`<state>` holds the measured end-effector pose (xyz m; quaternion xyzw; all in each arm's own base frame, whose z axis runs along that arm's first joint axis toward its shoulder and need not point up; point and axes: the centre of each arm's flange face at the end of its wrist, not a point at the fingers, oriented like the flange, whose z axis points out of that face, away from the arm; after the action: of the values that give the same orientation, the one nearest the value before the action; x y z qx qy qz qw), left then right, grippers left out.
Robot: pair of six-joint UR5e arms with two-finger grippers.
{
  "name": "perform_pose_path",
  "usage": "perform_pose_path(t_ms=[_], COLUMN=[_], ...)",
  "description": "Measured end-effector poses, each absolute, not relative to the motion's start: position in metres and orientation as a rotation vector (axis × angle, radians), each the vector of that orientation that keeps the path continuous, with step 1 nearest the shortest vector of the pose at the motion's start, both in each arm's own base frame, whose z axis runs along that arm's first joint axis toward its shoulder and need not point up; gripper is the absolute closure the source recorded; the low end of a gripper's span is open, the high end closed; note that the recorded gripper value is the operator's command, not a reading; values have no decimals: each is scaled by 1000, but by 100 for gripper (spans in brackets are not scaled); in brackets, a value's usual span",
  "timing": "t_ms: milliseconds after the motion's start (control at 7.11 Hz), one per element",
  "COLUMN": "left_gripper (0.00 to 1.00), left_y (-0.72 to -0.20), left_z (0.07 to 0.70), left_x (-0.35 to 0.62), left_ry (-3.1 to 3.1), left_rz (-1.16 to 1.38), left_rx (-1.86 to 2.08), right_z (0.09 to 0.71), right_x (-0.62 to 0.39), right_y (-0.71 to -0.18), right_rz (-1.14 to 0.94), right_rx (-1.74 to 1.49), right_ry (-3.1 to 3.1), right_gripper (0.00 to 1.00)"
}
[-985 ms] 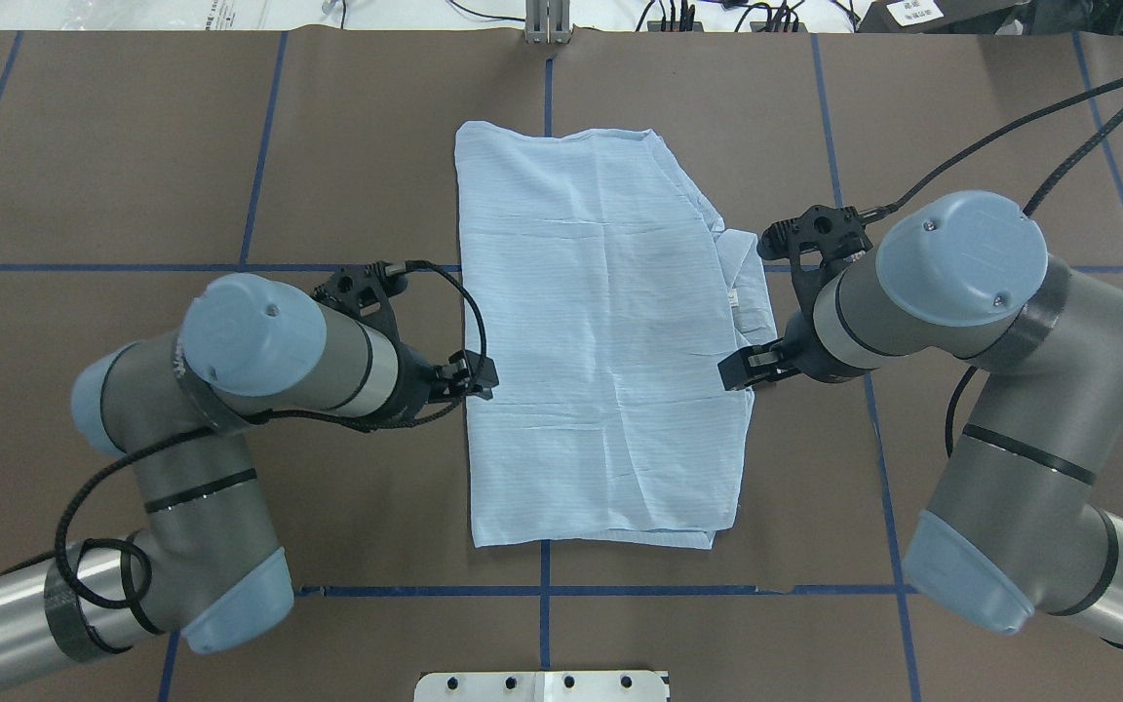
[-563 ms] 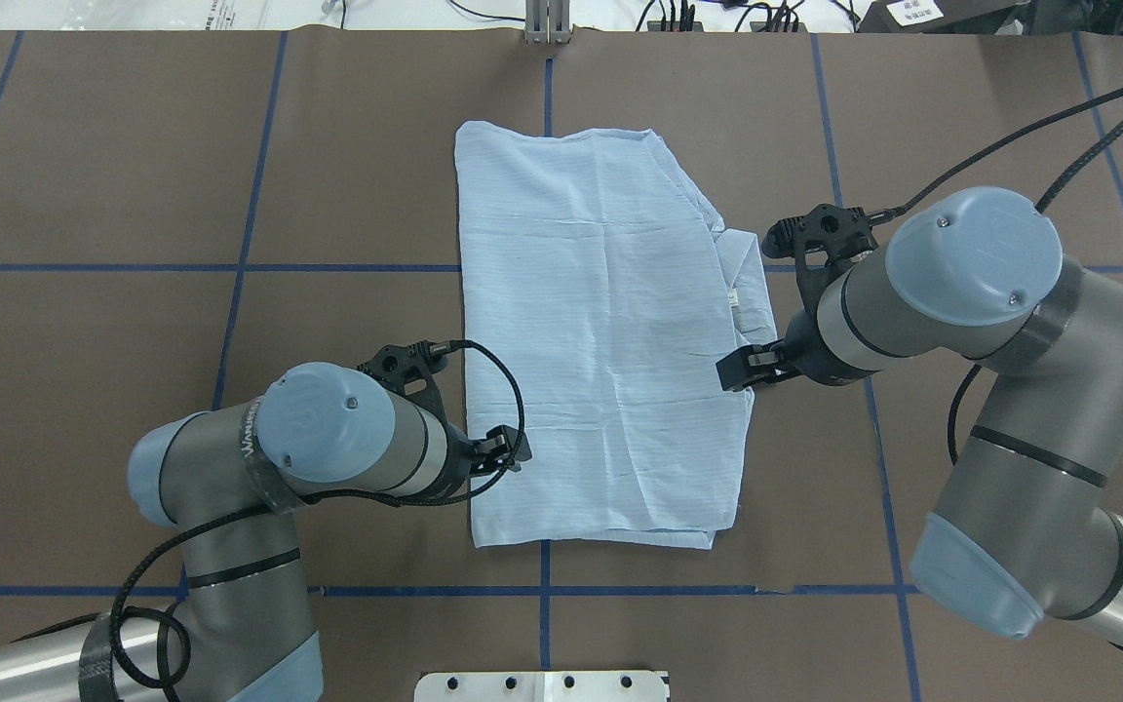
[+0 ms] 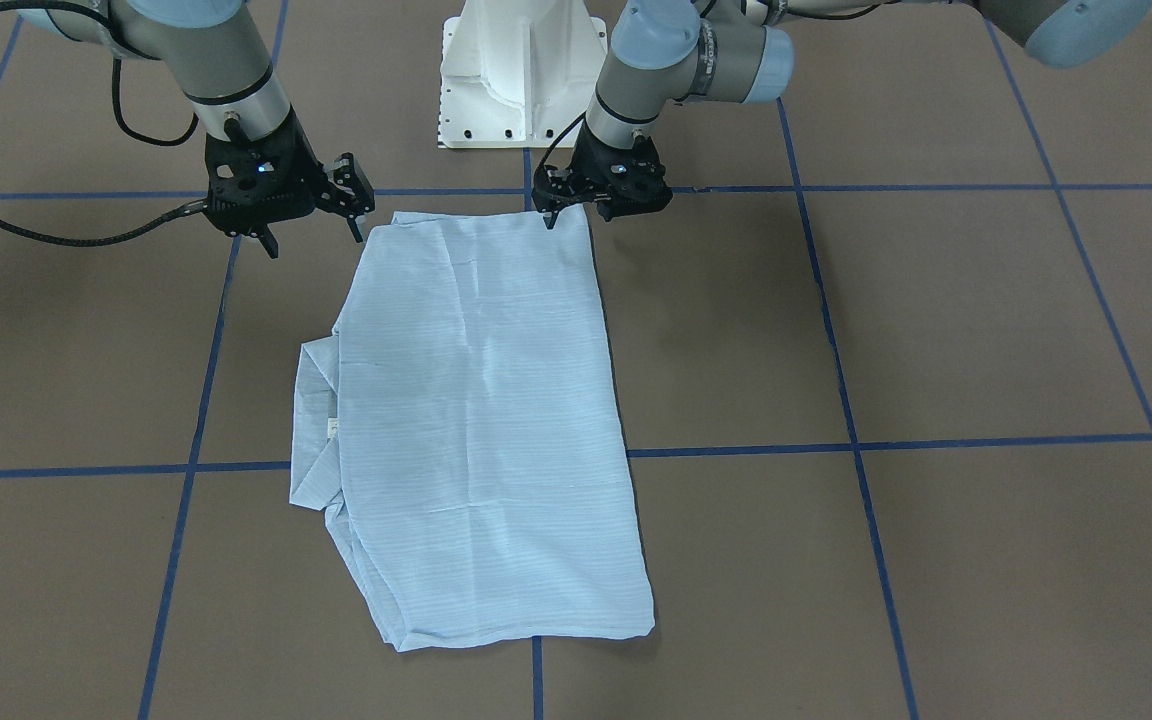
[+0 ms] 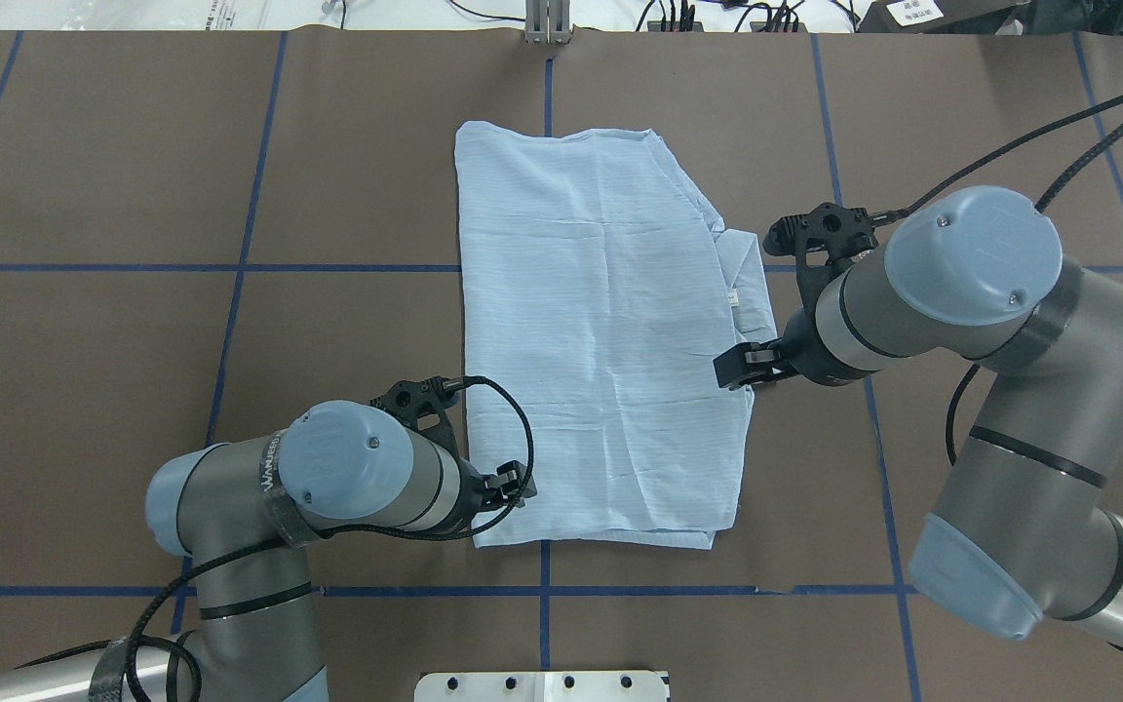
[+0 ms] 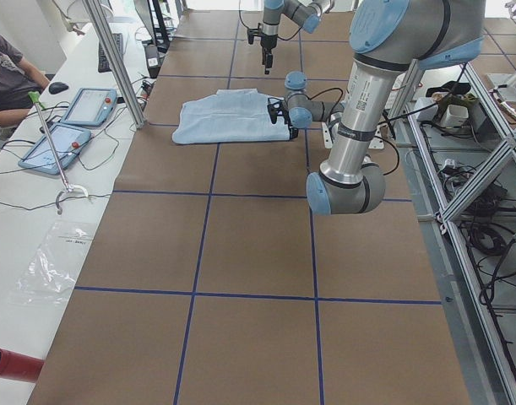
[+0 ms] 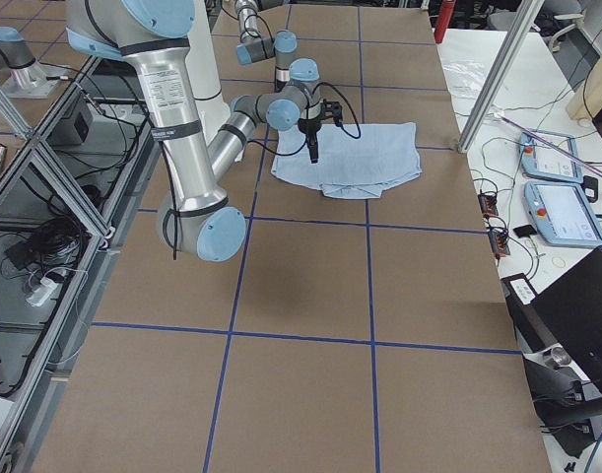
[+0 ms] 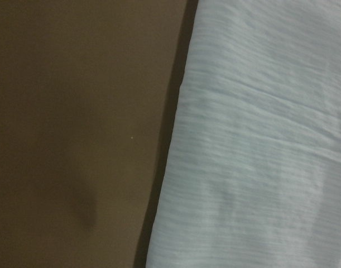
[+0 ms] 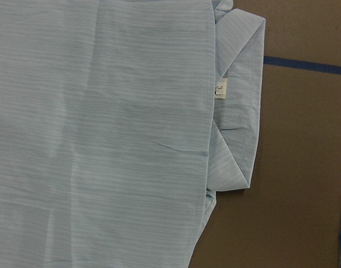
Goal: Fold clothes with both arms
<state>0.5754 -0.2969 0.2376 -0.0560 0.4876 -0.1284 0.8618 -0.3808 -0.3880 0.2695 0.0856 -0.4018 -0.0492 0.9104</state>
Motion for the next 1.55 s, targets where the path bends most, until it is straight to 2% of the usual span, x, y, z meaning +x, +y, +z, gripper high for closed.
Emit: perform_pose_path(t_ms=[1548], left_gripper=[39], left_y=[-288], left_z=[242], left_x=[589], left_ry=[1007], left_rz=[-254], left_rx=[-130], right_z=[269], right_x=[-378], right_y=[-388], right_rz=[-97], right_rx=[178], right_ry=[-830], right_gripper=[0])
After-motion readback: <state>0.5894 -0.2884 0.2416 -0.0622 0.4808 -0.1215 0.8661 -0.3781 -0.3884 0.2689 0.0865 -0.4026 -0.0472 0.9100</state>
